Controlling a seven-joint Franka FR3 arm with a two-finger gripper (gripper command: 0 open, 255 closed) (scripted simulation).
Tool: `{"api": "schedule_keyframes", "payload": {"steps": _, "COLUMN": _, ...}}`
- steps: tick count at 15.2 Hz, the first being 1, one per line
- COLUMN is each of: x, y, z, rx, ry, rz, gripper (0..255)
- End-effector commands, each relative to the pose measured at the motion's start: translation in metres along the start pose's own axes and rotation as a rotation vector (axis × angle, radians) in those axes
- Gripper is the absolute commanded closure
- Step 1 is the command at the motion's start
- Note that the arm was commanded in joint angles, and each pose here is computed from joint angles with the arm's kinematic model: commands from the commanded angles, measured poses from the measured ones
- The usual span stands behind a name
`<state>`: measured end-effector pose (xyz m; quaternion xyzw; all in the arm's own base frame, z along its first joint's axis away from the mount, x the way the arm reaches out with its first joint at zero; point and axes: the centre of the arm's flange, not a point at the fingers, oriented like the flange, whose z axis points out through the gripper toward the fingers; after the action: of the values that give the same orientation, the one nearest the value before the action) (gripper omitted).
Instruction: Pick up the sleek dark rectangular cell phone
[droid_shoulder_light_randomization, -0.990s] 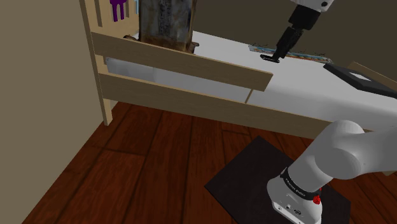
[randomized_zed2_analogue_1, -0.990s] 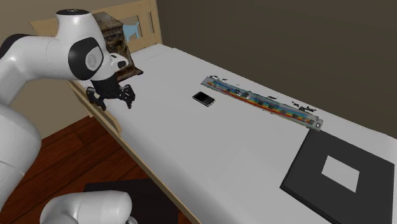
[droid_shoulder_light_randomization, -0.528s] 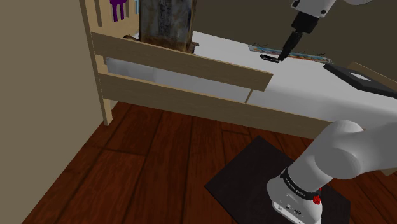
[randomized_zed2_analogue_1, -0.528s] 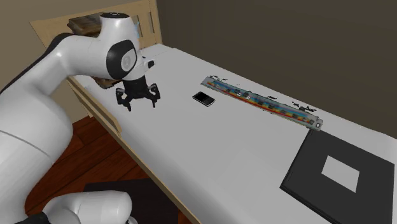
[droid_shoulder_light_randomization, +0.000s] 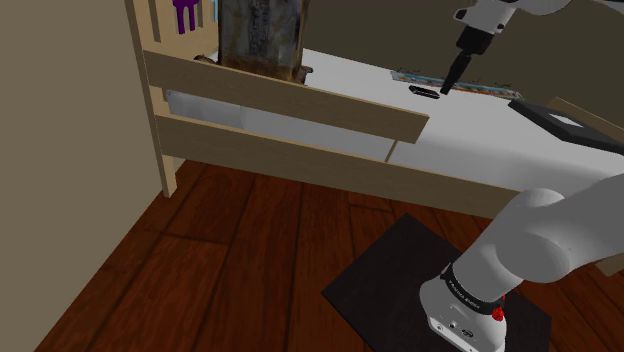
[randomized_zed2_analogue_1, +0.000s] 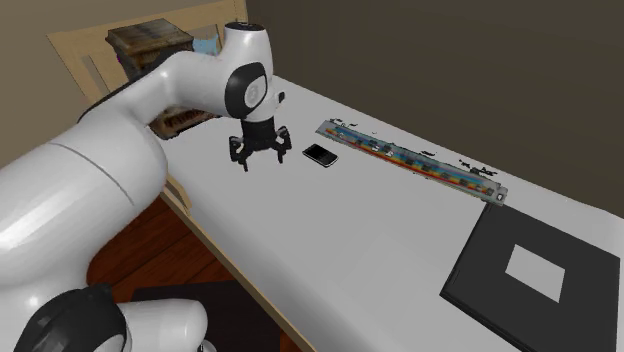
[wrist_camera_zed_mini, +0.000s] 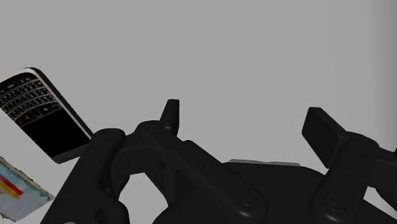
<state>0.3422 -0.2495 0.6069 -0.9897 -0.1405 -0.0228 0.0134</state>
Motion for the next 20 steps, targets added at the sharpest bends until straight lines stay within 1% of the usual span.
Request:
{"api": "schedule_keyframes", "payload": {"steps": 1, "x": 0.001, "y": 0.03, "z": 0.002, "rx": -0.002, "ry": -0.006, "rz": -0.031, "gripper": 0}}
{"api": "schedule_keyframes", "payload": {"steps": 7, "x": 0.009, "y": 0.108, "z": 0.01, "rx": -0.002, "ry": -0.022, "rz": -0.115, "gripper": 0}}
{"api": "schedule_keyframes", "payload": {"steps": 14, "x": 0.026, "y": 0.198, "z": 0.019, "rx": -0.002, "ry": -0.041, "rz": -0.214, "gripper": 0}}
{"api": "schedule_keyframes", "payload": {"steps": 15, "x": 0.027, "y": 0.202, "z": 0.019, "rx": -0.002, "ry": -0.042, "rz": -0.217, "gripper": 0}}
{"api": "schedule_keyframes", "payload": {"steps": 20, "x": 0.026, "y": 0.202, "z": 0.046, "rx": -0.002, "ry": -0.042, "rz": -0.217, "gripper": 0}}
